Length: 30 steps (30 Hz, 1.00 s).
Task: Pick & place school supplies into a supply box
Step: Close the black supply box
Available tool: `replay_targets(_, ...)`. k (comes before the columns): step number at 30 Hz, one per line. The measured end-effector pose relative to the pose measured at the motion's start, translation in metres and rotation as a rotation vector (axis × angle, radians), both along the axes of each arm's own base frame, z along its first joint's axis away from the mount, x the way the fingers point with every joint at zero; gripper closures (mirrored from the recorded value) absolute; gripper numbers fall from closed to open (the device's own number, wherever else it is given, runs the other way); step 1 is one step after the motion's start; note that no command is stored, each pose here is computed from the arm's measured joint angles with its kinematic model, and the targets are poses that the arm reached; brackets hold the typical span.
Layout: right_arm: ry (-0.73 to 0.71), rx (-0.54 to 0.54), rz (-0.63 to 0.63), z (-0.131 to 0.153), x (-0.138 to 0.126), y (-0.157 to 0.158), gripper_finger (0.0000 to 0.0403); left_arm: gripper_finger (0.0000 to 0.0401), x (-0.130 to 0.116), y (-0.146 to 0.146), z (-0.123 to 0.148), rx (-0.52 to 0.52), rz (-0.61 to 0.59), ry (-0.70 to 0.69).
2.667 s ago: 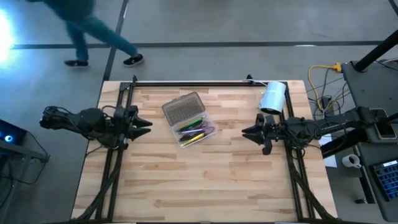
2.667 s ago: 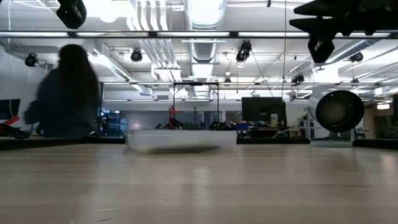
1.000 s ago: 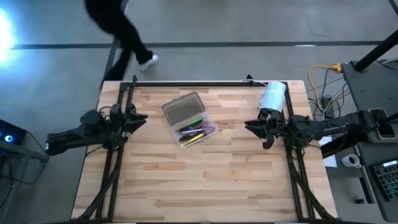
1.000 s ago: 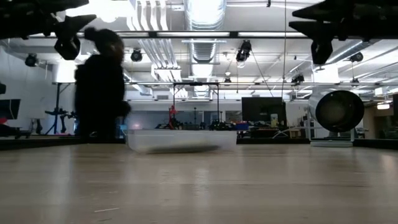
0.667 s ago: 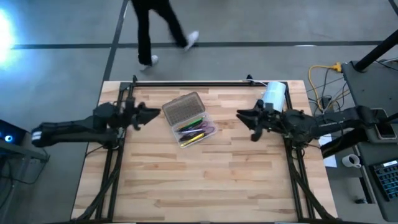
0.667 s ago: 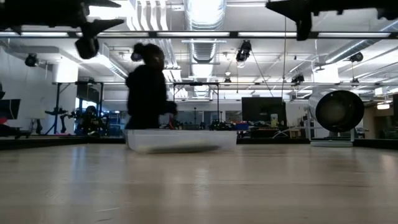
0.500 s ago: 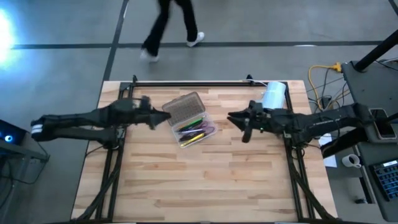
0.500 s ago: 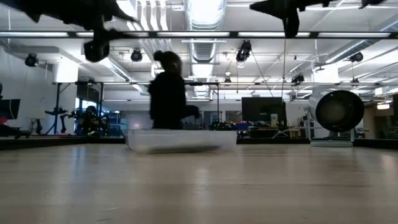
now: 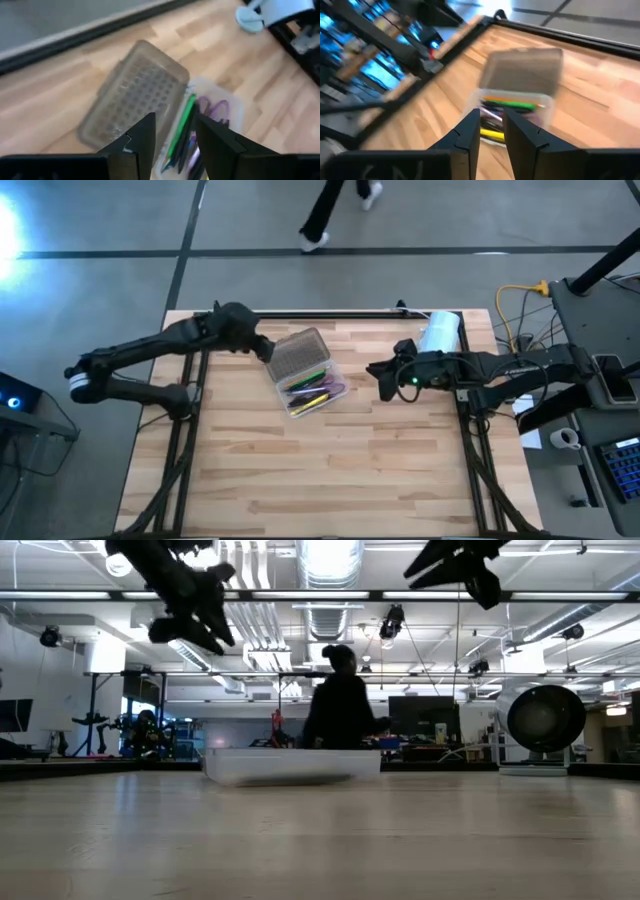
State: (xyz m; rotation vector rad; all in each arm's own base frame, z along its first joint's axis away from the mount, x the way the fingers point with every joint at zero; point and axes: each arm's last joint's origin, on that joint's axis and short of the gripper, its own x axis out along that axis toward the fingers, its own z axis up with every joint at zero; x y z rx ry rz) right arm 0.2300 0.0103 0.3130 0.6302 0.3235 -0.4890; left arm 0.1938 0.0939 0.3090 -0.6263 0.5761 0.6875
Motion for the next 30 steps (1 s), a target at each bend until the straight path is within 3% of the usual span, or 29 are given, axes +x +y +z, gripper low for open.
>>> replay_targets(5, -0.053, 0.037, -0.008, 0.008, 0.008, 0.001, 0.0323, 0.0279, 0.003, 0.040, -0.028, -0.136, -0.020, 0.058)
replay_targets(10, -0.053, 0.034, 0.012, 0.012, 0.021, 0.005, 0.0322, 0.0279, -0.005, 0.078, -0.040, -0.200, 0.081, 0.076)
replay_targets(16, 0.083, 0.048, -0.007, -0.013, 0.047, 0.003, 0.0325, 0.0279, -0.016, 0.117, -0.048, -0.234, 0.208, 0.076)
replay_targets(20, 0.270, 0.027, -0.017, -0.036, 0.063, -0.001, 0.0341, 0.0283, -0.015, 0.137, -0.064, -0.301, 0.167, 0.100)
replay_targets(24, 0.451, 0.022, -0.015, -0.056, 0.077, -0.001, 0.0385, 0.0324, -0.007, 0.150, -0.080, -0.325, 0.103, 0.163)
replay_targets(28, 0.554, 0.042, -0.013, -0.070, 0.087, -0.001, 0.0394, 0.0387, 0.000, 0.162, -0.088, -0.319, 0.046, 0.216)
replay_targets(30, 0.580, 0.079, -0.012, -0.079, 0.092, -0.001, 0.0394, 0.0394, 0.002, 0.169, -0.094, -0.313, 0.040, 0.248)
